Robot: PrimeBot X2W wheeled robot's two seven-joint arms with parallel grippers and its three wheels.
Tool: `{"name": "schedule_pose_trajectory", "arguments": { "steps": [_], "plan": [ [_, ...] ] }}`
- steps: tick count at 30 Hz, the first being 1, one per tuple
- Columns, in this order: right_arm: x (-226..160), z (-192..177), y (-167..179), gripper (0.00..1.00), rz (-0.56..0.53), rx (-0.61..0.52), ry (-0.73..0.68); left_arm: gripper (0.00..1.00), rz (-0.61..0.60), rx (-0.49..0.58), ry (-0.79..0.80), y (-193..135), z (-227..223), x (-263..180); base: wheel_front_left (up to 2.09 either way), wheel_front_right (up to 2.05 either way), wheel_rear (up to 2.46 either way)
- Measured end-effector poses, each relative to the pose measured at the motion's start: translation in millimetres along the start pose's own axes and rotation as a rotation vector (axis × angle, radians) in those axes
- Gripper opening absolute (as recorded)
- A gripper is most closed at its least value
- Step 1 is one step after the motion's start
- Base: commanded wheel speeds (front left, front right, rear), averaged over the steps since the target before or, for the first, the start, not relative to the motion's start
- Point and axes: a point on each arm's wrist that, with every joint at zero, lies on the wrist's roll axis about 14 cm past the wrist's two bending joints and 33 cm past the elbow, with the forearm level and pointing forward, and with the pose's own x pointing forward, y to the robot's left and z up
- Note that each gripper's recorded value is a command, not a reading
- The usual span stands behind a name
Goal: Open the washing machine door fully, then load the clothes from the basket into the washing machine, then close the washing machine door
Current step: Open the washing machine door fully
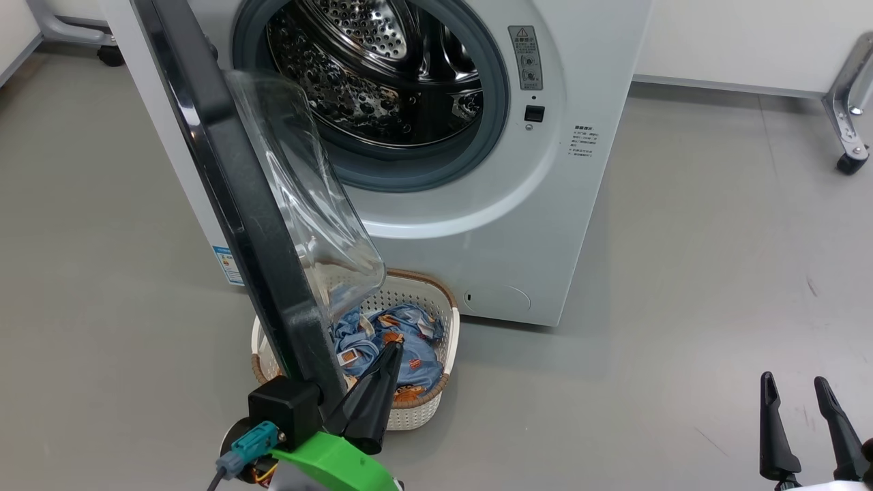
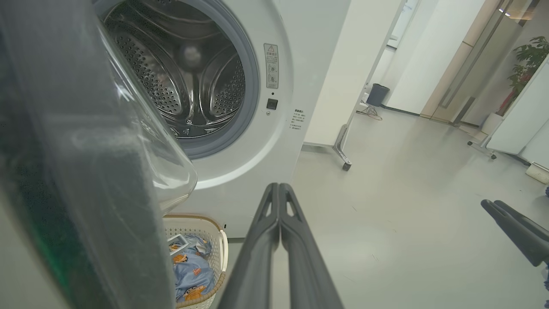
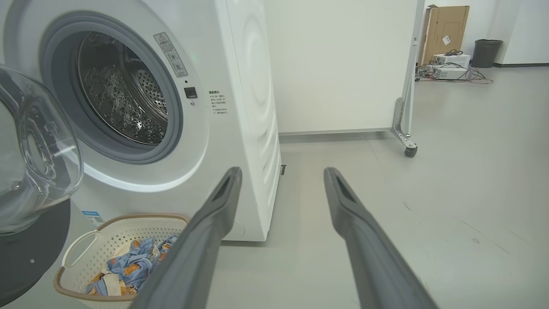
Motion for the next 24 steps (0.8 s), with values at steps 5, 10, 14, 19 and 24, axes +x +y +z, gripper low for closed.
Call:
{"name": "schedule_pose_trajectory", "arguments": {
  "steps": [5, 10, 14, 19, 24],
  "plan": [
    [0.3, -0.9, 0.9, 1.00, 0.002, 0.002, 0.002, 0.00, 0.035, 0.015, 0.005, 9.3, -0.8, 1.2, 0.00, 0.00, 0.00],
    [0.3, -1.6, 0.5, 1.00, 0.000, 0.004, 0.005, 0.00, 0.073, 0.019, 0.028, 20.9, -7.4, 2.5, 0.00, 0.00, 0.00],
    [0.5, -2.4, 0.4, 1.00, 0.000, 0.004, 0.007, 0.00, 0.104, 0.033, 0.053, 30.2, -15.0, 1.2, 0.00, 0.00, 0.00],
    [1.6, -3.7, 1.3, 1.00, 0.004, 0.004, 0.012, 0.00, 0.154, 0.032, 0.062, 43.4, -19.4, -0.9, 0.00, 0.00, 0.00],
    [3.3, -5.0, 3.9, 1.00, 0.013, 0.004, 0.016, 0.00, 0.184, 0.034, 0.069, 51.0, -23.7, -2.9, 0.00, 0.00, 0.00]
  ]
}}
